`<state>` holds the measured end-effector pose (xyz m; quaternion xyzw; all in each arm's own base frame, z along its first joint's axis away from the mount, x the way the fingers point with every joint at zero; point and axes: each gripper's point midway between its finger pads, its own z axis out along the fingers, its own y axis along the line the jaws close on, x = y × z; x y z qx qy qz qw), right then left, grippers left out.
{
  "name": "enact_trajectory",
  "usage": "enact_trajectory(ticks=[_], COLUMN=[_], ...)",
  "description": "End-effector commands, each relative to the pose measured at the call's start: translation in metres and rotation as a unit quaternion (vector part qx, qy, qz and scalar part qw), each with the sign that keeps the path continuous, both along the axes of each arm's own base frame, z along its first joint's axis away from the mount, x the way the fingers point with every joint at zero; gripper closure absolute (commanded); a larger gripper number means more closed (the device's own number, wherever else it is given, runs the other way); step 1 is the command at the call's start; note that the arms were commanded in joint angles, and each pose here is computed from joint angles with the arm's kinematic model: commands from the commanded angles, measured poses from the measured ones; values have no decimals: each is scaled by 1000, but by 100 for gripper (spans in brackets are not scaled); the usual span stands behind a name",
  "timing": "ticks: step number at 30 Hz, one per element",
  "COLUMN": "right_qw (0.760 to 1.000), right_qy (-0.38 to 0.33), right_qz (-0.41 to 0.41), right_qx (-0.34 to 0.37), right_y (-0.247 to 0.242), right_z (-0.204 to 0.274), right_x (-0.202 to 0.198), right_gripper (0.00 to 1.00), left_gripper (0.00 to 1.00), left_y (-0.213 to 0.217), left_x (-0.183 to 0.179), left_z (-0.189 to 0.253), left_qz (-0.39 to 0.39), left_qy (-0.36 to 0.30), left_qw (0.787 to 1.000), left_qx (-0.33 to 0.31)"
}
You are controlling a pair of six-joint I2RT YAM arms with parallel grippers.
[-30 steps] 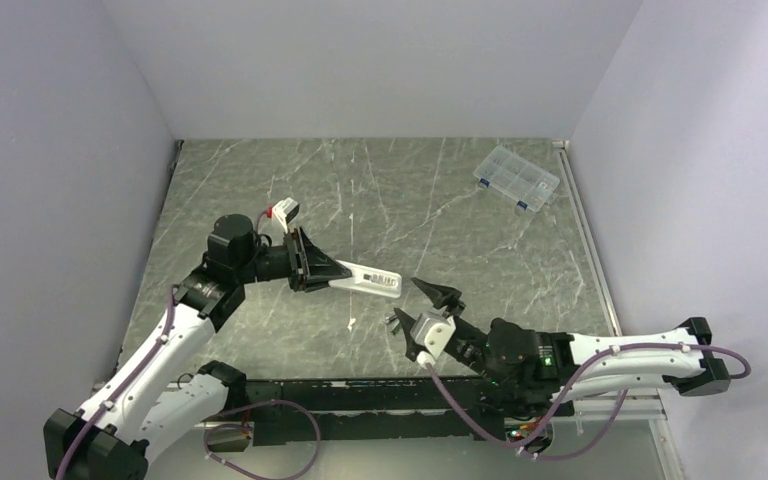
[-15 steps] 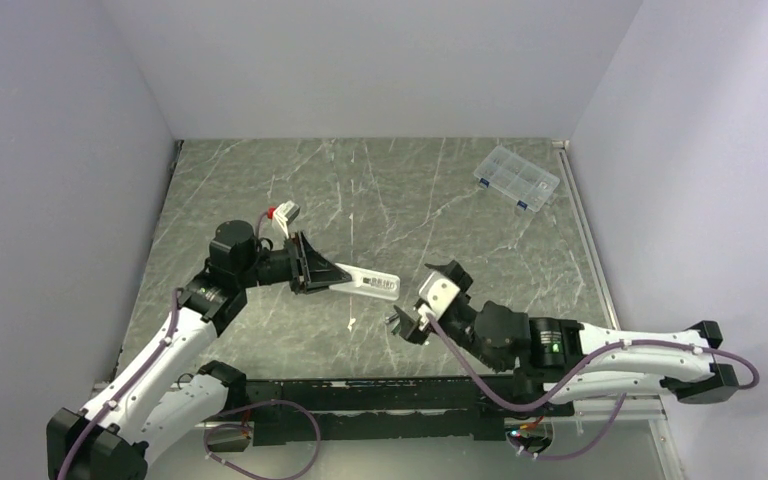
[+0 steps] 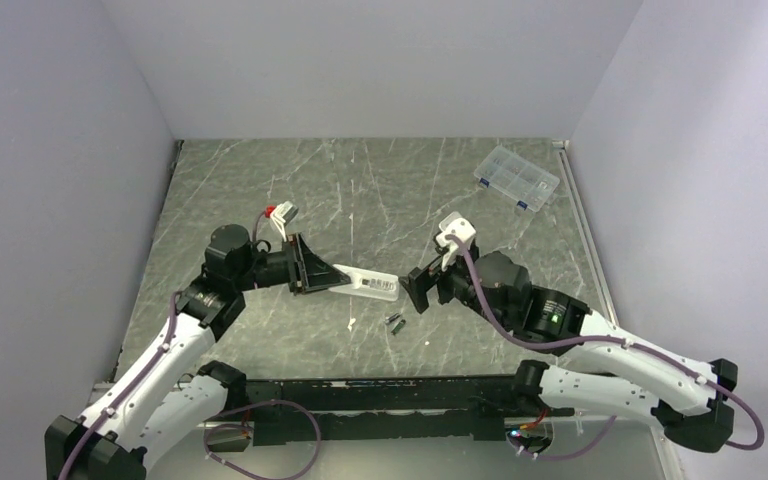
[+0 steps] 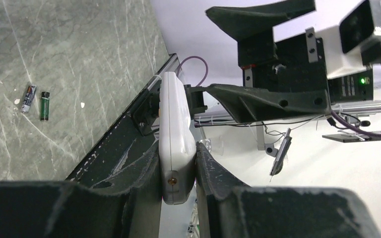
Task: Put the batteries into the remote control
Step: Adjust the remote control, then remove the battery cover from the remote control.
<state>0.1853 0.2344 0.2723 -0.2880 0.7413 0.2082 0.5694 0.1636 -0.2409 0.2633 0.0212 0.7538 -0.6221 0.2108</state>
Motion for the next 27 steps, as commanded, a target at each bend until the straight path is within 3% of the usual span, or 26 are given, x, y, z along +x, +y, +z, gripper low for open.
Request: enact_trajectory(ticks=[1, 14, 27], right_qw=[996, 968, 940], right_qy=[44, 179, 247], right_qz=[17, 63, 80], right_qx=[81, 164, 222], right_y=[5, 7, 10], right_z=[23, 13, 3], right_x=[-2, -1, -5], right_gripper=[0, 1, 5], left_gripper=[100, 100, 100], left_y=[1, 2, 7], left_x=[-6, -10, -6], left_z=[16, 28, 31], left_qz=[-17, -27, -2], left_qy=[-54, -87, -106], left_qw=[998, 995, 994], left_qx=[-16, -27, -7])
